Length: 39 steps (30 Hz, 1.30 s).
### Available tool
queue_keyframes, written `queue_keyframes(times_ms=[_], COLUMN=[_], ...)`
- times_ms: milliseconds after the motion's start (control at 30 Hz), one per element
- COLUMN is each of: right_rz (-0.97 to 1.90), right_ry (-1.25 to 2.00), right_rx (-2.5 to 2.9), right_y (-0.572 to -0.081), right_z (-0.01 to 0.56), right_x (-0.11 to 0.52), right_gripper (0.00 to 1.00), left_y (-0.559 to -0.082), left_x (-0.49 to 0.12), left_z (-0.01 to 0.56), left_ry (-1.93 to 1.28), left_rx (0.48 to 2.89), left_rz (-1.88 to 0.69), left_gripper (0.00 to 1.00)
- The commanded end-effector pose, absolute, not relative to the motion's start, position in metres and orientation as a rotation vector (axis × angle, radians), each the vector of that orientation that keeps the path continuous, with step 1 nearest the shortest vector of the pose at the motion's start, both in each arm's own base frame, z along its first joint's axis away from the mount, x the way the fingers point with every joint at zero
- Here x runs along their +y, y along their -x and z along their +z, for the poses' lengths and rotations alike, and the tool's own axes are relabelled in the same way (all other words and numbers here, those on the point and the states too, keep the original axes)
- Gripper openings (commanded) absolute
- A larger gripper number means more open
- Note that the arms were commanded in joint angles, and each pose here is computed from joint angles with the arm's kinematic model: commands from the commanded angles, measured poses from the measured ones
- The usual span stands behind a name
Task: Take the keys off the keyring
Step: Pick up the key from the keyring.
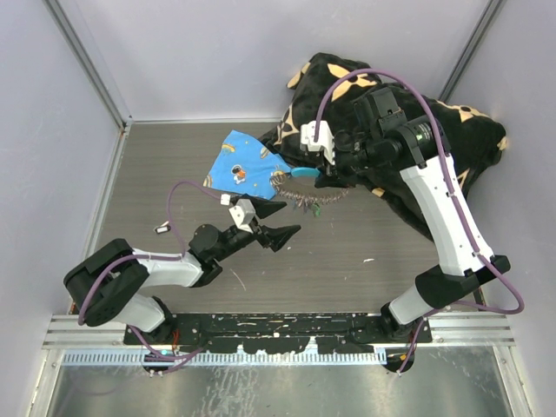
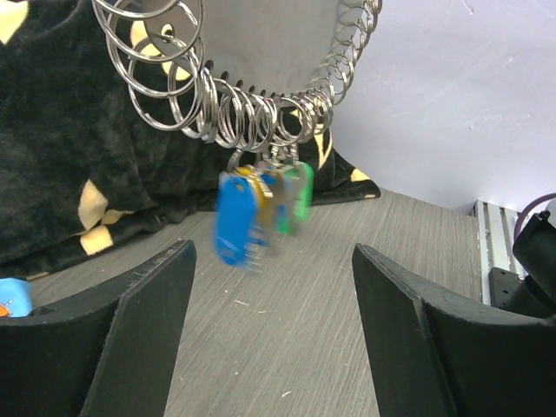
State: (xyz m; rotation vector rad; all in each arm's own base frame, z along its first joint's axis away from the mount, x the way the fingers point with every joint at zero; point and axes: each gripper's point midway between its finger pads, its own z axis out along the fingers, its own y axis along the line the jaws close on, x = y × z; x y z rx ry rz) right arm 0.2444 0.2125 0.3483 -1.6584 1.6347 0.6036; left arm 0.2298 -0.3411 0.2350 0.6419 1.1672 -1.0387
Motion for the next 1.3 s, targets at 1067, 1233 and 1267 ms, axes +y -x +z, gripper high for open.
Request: queue_keyframes(times_ms=[1067, 1233, 1267], right_rz=[0.641, 0.643, 0.644], right_ry=[1.579, 1.575, 1.575], right_rx=[1.485, 1.483, 1.483], right_y=[-0.236, -0.235, -0.235], right_z=[0.391, 0.392, 0.392], right_x=[0.209, 0.209, 0.209], right_gripper=[0.01, 0.01, 0.01], left_y=[-0.244, -0.248, -0.248], left_x=[-0.344, -0.346, -0.347], left_z=[0.279, 0.278, 0.277], left_ry=[-0.496, -0.483, -0.484], left_rx=[1.045, 1.054, 1.055], left_rz=[-0.863, -0.837, -0.835], left_gripper=[0.57, 0.55, 0.55])
